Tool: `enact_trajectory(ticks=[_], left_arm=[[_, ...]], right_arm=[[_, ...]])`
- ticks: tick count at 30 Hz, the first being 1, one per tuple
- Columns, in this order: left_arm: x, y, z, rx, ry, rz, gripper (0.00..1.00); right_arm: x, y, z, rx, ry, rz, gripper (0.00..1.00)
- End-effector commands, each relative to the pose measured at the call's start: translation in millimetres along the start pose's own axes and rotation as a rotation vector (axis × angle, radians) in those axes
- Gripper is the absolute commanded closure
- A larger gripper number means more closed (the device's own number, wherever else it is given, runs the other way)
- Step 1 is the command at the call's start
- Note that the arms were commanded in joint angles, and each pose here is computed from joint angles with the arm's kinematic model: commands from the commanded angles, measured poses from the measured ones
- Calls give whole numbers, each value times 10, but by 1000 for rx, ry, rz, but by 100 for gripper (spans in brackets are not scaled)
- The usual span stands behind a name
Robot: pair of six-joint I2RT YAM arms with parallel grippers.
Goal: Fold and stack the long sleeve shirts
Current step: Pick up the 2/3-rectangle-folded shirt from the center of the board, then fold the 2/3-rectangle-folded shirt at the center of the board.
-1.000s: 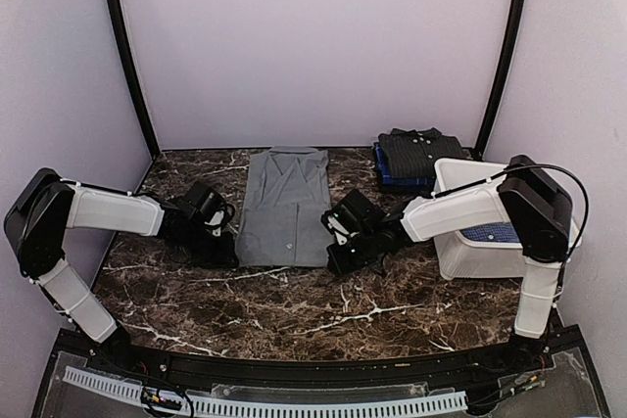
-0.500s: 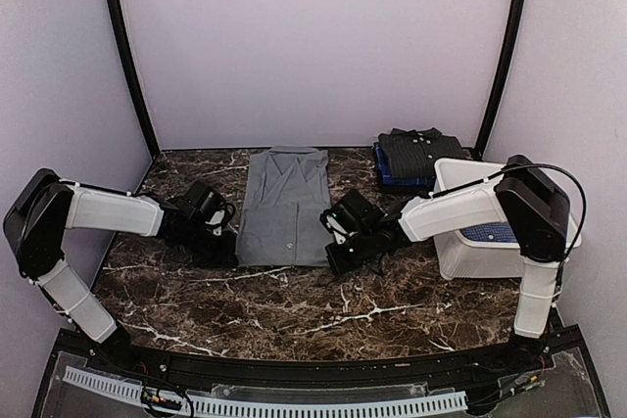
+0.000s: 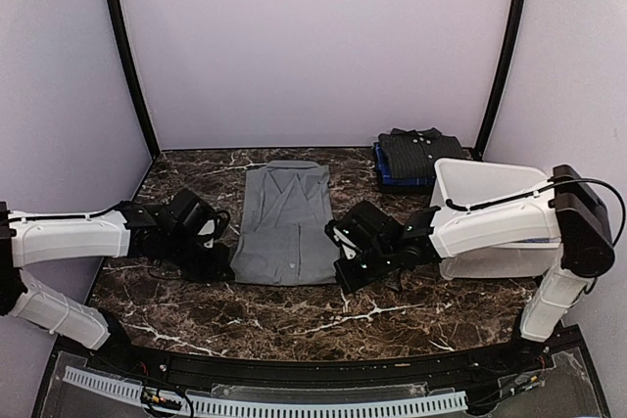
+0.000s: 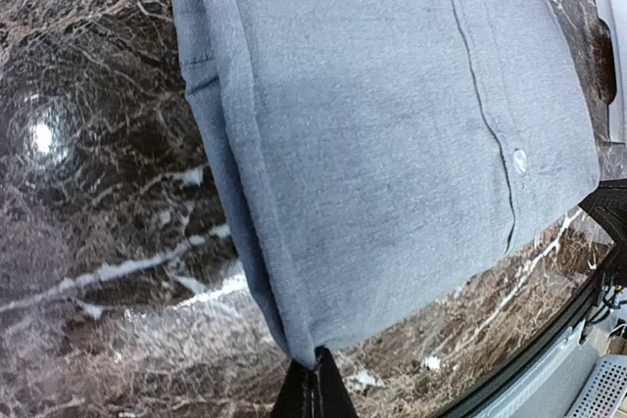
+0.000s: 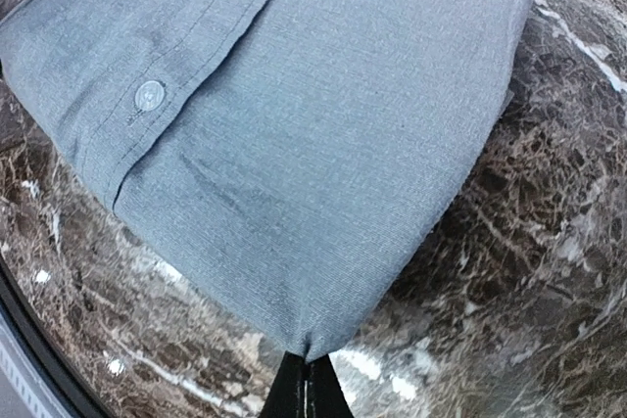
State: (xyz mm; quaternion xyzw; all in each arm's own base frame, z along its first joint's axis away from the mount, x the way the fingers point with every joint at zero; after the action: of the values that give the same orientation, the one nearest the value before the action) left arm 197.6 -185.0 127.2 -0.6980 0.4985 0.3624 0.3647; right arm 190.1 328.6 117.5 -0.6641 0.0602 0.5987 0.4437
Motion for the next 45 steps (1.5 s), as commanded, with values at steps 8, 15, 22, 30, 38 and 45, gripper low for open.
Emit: enact_trajectory(ticks=[8,15,22,30,38,45], left_arm=[[-572,334,-123,1,54,-1,100],[-753,-330,-519,56,91,-98,100],[-139,-1725,-564,-23,142,-180,100],[949,-2414,-357,-142,143,-123,100],[950,-1807,-312,-167,151,-48,100],[325,-1028,-279,-153,140,-96,100]], right_arm=[[-603,-116,346,5,-36,-44,100],[-598,-992,31,33,1,-167,100],[329,-1936,-903,113,61,-204,100],[1280,-1937,-1675,238,61,-159,100],[1053,-1287,-1244,240,7,-99,100],[402,-771,-691,233,18,-108,100]])
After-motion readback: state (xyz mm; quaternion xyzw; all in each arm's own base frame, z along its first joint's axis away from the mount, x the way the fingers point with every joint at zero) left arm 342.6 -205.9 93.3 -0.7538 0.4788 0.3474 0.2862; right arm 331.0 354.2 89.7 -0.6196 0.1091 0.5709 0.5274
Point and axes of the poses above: each gripper's point midway between its finger pads, its own x axis out along the fingers, its own z axis along the line the jaws close on, y = z × x, the point moved 7 cm from there along -x, back along the fingers, and after that the axes turned 14 degrees about -x, right-handed, at the moved point
